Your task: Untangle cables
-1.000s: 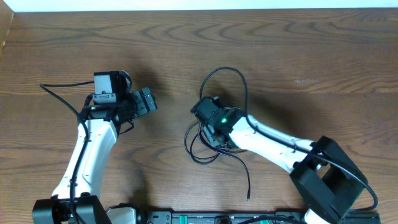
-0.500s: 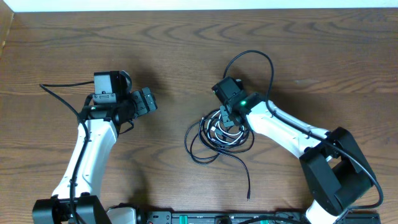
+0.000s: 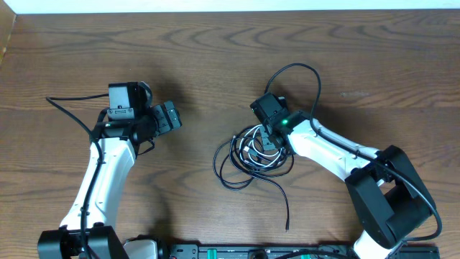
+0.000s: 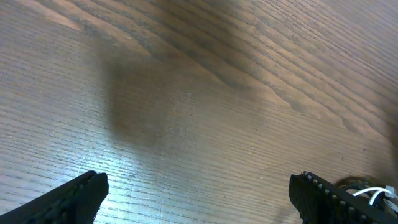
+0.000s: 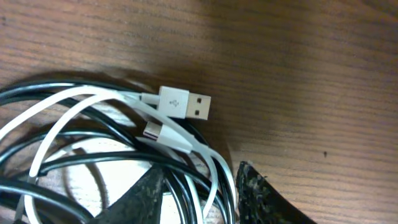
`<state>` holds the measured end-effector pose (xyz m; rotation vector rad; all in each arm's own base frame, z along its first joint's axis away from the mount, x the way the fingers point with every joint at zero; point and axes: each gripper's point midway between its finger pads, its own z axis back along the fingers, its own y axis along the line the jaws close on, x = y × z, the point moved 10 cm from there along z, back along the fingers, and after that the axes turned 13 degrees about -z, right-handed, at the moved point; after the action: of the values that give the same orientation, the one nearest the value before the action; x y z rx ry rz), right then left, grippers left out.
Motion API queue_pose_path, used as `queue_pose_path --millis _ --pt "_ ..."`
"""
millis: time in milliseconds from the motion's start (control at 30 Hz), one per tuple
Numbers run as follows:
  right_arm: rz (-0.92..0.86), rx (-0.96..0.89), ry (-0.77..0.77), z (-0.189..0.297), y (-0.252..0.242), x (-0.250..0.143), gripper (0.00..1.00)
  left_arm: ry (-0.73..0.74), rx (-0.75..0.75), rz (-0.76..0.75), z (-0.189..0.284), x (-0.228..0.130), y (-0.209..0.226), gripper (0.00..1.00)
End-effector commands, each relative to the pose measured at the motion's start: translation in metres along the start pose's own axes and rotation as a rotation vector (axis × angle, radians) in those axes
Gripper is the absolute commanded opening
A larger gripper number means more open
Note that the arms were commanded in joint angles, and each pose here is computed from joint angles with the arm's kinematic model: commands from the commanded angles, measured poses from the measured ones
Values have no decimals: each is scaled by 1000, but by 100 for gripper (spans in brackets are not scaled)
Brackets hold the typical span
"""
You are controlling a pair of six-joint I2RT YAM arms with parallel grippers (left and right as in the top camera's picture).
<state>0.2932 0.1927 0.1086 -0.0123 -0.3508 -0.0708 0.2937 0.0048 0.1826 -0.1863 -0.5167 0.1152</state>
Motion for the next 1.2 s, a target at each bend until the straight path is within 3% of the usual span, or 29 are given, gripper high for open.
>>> queue_pose_path --millis 0,467,800,1167 --pt "-15 -34 -26 -5 -5 1 34 12 3 12 -4 -2 1 98" --pt "-42 -23 -82 -20 -12 -3 24 13 -9 12 -4 -2 0 98" --pt "-47 -14 -95 -27 -16 -11 1 13 -15 11 -4 -2 0 98" --pt "-68 74 -98 -10 -10 -4 1 6 -21 8 -4 -1 -1 98"
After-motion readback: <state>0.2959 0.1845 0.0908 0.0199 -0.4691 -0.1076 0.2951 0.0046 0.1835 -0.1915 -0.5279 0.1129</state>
